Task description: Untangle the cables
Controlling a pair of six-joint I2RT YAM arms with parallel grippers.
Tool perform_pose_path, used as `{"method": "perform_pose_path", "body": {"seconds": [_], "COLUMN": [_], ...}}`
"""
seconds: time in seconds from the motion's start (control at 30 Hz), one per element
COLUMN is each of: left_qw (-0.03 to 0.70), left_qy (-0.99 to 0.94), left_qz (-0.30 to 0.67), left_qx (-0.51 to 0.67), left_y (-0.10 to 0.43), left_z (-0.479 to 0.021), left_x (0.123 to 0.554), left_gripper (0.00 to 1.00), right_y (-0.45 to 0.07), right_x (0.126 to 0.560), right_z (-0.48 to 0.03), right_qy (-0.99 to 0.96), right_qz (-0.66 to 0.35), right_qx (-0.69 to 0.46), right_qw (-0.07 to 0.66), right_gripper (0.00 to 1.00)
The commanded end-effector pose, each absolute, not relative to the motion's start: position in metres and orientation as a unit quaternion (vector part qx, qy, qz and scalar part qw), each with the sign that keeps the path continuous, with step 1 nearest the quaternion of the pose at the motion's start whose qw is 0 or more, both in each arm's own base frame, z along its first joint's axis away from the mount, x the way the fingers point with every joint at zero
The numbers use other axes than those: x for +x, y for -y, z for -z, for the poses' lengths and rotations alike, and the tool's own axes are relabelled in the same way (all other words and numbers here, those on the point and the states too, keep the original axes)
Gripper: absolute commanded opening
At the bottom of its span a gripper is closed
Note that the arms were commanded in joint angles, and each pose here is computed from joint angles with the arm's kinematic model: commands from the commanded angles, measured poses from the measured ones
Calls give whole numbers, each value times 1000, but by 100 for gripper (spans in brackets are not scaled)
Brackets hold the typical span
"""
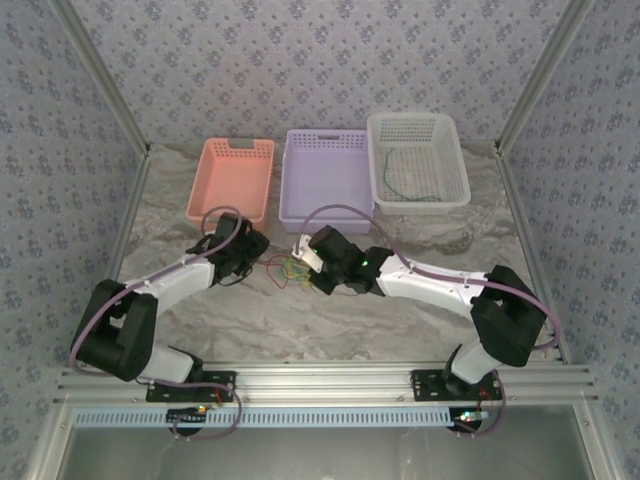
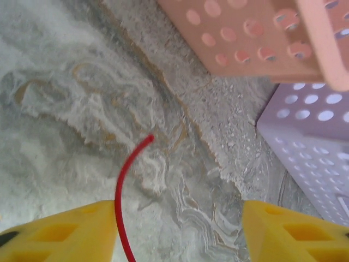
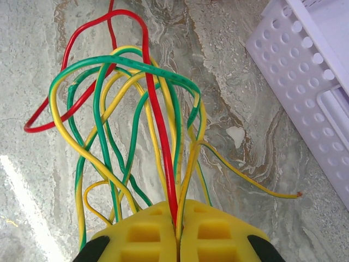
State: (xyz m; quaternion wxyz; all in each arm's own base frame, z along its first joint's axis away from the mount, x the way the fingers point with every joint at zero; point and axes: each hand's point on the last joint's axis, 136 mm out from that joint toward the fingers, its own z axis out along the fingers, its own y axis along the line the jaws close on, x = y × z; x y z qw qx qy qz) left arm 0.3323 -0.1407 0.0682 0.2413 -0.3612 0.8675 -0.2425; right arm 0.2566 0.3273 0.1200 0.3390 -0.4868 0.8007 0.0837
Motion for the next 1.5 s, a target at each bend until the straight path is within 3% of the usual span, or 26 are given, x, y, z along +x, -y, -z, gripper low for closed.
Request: {"method": "perform_pose_path", "body": {"seconds": [0.0, 0.07, 0.17, 0.3, 0.8, 1.13, 1.47], "left_qw": [250, 248, 248, 254, 394, 422, 437], "left_qy": [-851, -852, -853, -853, -829, -811, -802], "left_qz": [278, 283, 287, 282, 191, 173, 137], "left_qx": [-369, -364, -360, -360, -349, -366, -384], "left_y": [148, 151, 152, 148, 52, 11, -15], "left_z": [-73, -73, -76, -79, -219, -255, -272], "left_x": [346, 348, 347, 343, 345, 335, 322], "left_gripper": [40, 24, 20, 0, 0, 0, 0], "right_y": [-329, -327, -325, -322, -284, -264, -239], "right_x": [255, 257, 258, 259, 280, 282, 295], "right_z": [-131, -132, -134, -137, -143, -143, -118], "right_qy": [-789, -789, -789, -789, -815, -825, -844], "right_qz": [-95, -94, -95, -95, -67, -62, 12], "right_qx": [-491, -488, -485, -480, -435, -418, -405], "right_qw": [357, 361, 366, 371, 377, 375, 351], "right_gripper": [0, 0, 0, 0, 0, 0, 0]}}
